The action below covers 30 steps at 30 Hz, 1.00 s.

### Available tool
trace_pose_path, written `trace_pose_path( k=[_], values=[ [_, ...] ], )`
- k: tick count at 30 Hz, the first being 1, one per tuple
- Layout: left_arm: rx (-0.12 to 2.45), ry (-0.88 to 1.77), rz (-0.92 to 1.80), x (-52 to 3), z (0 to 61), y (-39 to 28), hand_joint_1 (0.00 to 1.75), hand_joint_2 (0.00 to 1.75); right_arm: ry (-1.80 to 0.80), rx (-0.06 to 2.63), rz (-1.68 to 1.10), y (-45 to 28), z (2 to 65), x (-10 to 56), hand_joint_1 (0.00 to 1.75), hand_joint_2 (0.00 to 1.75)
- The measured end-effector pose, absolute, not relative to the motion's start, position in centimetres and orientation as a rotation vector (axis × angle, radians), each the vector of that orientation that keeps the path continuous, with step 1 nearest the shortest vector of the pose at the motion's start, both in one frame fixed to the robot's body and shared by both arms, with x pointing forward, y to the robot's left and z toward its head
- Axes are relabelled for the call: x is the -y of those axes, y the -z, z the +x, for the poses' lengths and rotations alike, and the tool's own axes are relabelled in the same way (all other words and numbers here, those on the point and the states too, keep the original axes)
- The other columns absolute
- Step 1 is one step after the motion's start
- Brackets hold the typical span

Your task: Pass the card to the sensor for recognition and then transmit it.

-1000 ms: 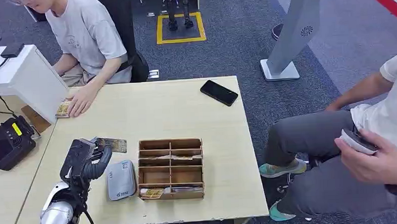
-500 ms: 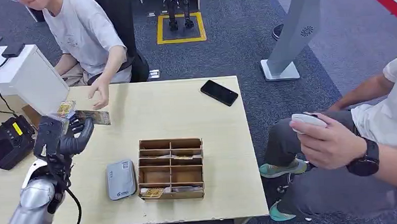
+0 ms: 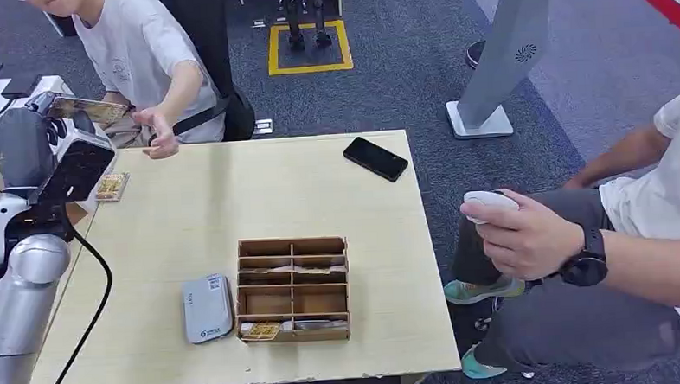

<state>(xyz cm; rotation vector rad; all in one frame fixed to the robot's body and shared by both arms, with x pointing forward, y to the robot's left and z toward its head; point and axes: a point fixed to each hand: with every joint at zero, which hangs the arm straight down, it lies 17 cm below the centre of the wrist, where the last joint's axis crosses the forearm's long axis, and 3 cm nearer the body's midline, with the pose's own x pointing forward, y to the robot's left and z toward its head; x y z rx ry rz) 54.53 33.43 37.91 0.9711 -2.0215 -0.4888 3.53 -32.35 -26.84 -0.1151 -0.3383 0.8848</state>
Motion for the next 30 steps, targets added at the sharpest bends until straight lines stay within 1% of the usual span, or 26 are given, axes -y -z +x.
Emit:
trace_pose_path(
  k=[3, 11, 25, 26, 30],
  values=[
    [2.016, 0.488, 0.987, -33.7, 54.8, -38.0, 1.75, 1.75, -0.885, 0.339, -0.117, 26.9, 3.6, 32.3, 0.00, 1.75],
    [1.945, 0.525, 1.211, -36.1, 56.5, -39.0, 1.75, 1.75, -0.897, 0.341, -0.090, 26.9, 3.3, 31.5, 0.00, 1.75],
    [1.859, 0.582, 1.251, -37.4, 57.8, -36.9, 1.75, 1.75, -0.914, 0.358, -0.076, 27.0, 3.4, 30.5, 0.00, 1.75],
    [1.856, 0.584, 1.251, -37.4, 57.9, -36.8, 0.00, 1.75, -0.914, 0.358, -0.076, 27.0, 3.4, 30.5, 0.00, 1.75],
    [1.843, 0.592, 1.223, -37.3, 58.1, -36.2, 0.00, 1.75, -0.914, 0.358, -0.077, 27.0, 3.4, 30.4, 0.00, 1.75]
  ],
)
